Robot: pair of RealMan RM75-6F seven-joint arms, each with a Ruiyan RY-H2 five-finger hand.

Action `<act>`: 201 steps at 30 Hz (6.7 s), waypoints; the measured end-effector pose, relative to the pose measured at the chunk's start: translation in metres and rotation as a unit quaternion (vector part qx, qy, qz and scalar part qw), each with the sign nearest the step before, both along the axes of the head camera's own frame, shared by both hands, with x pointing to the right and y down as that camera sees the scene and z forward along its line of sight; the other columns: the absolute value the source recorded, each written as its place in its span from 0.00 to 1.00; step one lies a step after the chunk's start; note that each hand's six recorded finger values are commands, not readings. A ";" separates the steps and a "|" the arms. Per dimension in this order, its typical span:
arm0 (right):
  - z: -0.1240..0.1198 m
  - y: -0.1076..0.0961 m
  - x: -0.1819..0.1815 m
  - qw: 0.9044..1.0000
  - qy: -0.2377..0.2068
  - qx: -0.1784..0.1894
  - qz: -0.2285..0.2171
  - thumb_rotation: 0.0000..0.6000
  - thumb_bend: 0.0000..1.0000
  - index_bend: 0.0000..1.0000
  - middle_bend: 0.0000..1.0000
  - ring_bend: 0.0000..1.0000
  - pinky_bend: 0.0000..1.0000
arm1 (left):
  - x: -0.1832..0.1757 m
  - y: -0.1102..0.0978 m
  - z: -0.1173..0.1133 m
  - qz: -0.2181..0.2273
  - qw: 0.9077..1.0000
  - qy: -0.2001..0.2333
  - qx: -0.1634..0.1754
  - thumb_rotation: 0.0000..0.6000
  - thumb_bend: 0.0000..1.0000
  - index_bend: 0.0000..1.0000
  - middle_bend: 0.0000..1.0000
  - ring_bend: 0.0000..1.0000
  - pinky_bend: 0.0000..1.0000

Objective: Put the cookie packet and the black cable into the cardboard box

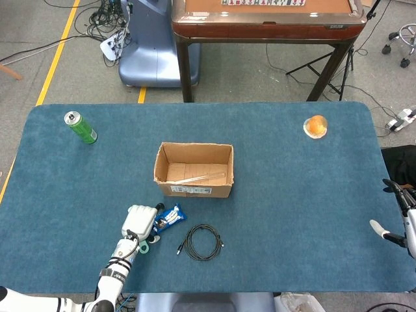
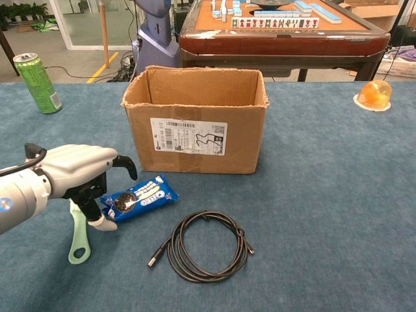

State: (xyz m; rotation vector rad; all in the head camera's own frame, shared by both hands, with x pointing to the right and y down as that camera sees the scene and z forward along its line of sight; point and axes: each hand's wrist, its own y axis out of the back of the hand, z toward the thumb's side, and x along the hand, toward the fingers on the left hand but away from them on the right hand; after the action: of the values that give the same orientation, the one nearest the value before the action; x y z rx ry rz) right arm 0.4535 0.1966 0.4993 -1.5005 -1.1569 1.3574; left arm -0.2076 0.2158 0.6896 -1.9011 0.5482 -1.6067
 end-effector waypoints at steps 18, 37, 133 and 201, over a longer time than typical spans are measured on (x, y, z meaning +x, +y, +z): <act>-0.003 0.000 0.001 1.000 -0.005 0.007 0.003 1.00 0.02 0.20 0.33 0.26 0.44 | -0.013 -0.010 0.009 -0.013 1.000 -0.023 0.013 1.00 0.02 0.26 1.00 1.00 1.00; -0.004 0.001 -0.002 1.000 -0.009 0.008 -0.003 1.00 0.02 0.21 0.34 0.26 0.44 | -0.002 -0.010 -0.004 -0.012 1.000 0.024 0.001 1.00 0.02 0.34 1.00 1.00 1.00; -0.003 -0.002 -0.001 1.000 -0.018 0.001 0.000 1.00 0.02 0.26 0.35 0.26 0.44 | -0.003 -0.107 -0.145 -0.029 0.993 0.070 0.087 1.00 0.40 0.46 1.00 1.00 1.00; -0.007 -0.004 0.005 1.000 -0.016 0.009 0.013 1.00 0.02 0.26 0.36 0.26 0.44 | 0.043 -0.025 -0.164 0.136 0.958 0.202 0.150 1.00 0.04 0.40 1.00 0.99 1.00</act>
State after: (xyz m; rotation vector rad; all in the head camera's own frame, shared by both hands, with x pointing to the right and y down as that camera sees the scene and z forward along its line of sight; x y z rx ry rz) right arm 0.4586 0.1921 0.4921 -1.5047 -1.2095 1.3413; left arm -0.1649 0.1905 0.5258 -1.9720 0.6232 -0.9073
